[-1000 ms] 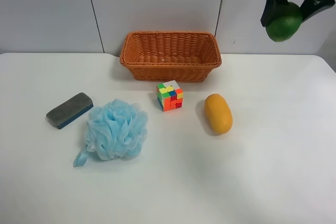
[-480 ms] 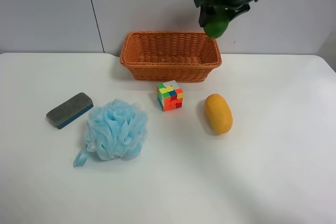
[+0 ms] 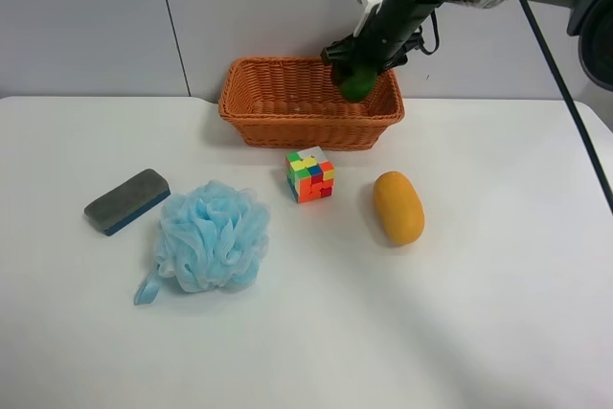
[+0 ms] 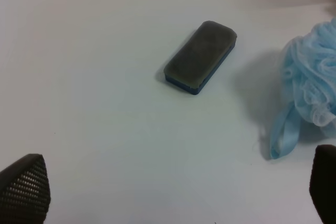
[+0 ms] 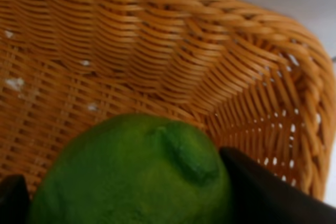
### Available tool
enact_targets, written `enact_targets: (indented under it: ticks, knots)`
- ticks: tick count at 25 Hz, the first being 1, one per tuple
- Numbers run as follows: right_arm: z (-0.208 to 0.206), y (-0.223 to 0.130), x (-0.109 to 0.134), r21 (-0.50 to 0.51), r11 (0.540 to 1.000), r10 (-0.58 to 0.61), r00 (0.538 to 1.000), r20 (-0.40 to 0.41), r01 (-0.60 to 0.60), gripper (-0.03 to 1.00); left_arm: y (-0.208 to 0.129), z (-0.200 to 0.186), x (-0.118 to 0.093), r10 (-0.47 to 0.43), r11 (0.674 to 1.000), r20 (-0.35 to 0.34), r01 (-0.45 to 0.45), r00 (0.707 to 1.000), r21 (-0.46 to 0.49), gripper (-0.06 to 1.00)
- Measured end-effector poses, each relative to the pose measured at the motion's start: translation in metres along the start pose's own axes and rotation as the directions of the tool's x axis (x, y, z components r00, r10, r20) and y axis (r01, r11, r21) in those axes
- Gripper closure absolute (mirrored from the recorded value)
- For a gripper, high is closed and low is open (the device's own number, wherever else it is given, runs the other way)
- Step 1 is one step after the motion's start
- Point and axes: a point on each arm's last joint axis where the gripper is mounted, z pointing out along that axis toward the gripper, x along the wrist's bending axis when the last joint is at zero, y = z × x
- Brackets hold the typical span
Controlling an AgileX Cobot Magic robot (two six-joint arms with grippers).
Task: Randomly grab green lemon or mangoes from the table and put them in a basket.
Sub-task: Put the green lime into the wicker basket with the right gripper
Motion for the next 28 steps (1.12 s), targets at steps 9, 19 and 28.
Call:
enact_targets:
  ticks: [9,19,28]
  knots:
    - [0.009,-0.005,0.0,0.014,1.0,0.005,1.0,-0.003,-0.005,0.28,0.0,0.0,0.0,0.0,1.0,0.0,0.0,1.0,0.0,-0.05]
    - [0.008,-0.005,0.0,0.022,1.0,0.016,1.0,-0.012,-0.016,-0.01,0.0,0.0,0.0,0.0,1.0,0.0,0.0,1.0,0.0,-0.05]
    - [-0.042,0.005,0.006,0.09,0.996,0.002,1.0,-0.025,0.0,-0.02,0.0,0.0,0.0,0.0,1.0,0.0,0.0,1.0,0.0,-0.05]
